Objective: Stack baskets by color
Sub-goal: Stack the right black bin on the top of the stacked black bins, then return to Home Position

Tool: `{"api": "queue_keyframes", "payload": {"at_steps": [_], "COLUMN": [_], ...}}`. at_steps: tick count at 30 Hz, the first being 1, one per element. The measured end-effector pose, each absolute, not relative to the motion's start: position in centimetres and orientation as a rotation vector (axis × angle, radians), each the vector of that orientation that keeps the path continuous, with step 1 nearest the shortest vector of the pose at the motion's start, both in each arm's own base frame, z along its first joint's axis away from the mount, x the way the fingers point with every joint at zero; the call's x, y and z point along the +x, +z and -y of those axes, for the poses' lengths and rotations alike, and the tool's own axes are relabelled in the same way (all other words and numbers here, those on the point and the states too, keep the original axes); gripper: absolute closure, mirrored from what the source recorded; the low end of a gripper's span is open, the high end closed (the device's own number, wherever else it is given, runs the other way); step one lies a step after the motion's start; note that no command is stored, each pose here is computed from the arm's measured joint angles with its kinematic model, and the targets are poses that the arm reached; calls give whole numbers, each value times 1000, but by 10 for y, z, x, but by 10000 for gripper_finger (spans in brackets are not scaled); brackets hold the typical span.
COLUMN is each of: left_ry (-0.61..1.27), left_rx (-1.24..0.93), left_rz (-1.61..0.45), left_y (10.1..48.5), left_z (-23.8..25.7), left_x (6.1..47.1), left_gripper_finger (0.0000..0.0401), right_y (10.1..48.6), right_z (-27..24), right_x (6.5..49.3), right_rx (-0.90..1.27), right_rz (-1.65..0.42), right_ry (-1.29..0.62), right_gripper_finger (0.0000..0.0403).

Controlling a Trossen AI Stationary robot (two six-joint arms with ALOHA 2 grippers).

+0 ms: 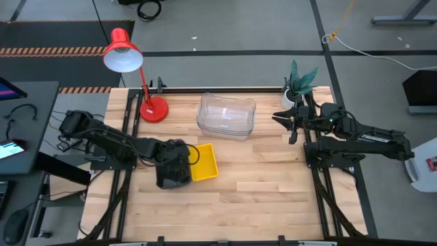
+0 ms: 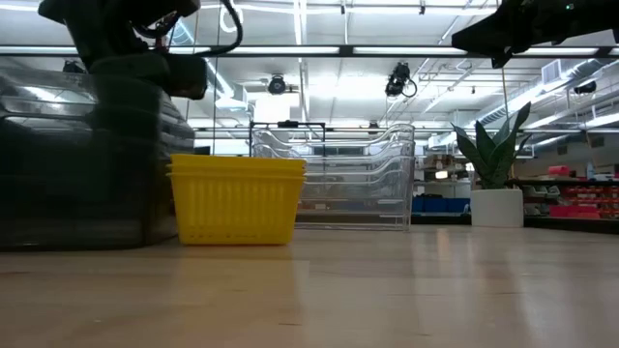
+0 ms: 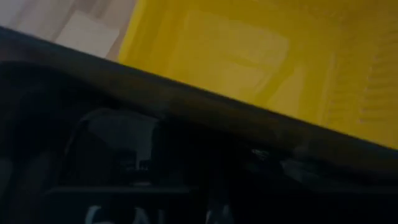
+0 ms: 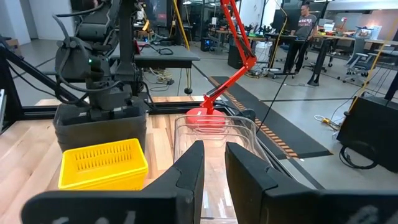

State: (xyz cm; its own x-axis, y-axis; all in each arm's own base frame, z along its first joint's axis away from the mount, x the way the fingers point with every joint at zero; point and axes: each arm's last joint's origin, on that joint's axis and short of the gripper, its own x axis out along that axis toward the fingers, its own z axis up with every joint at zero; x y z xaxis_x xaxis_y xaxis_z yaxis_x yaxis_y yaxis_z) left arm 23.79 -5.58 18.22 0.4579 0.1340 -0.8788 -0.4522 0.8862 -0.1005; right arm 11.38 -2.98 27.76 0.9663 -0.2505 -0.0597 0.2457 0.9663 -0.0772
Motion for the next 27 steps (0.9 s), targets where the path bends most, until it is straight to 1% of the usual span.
{"api": "queue_keyframes", "payload": {"at_steps": [7, 13, 20, 23, 27], "left_ry": [302, 261, 299, 279, 269], "left_rx": [-279, -227, -133, -122, -145], "left_rz": [-996, -856, -655, -580, -488], "left_y": [184, 216, 249, 248, 236], "left_z": [57, 58, 48, 44, 39], "left_x": [243, 229, 210, 202, 191], "left_gripper_finger": [356, 364, 379, 387, 393], "right_y": [278, 282, 265, 256, 244], "right_z": [29, 26, 23, 23, 25], "right_x": [112, 100, 92, 92, 95], "right_rx": [-83, -124, -86, -40, 50], "right_rz": [-62, -13, 11, 48, 102], "right_ry": [-242, -233, -232, -235, -234], "right_gripper_finger": [332, 332, 332, 332, 332]}}
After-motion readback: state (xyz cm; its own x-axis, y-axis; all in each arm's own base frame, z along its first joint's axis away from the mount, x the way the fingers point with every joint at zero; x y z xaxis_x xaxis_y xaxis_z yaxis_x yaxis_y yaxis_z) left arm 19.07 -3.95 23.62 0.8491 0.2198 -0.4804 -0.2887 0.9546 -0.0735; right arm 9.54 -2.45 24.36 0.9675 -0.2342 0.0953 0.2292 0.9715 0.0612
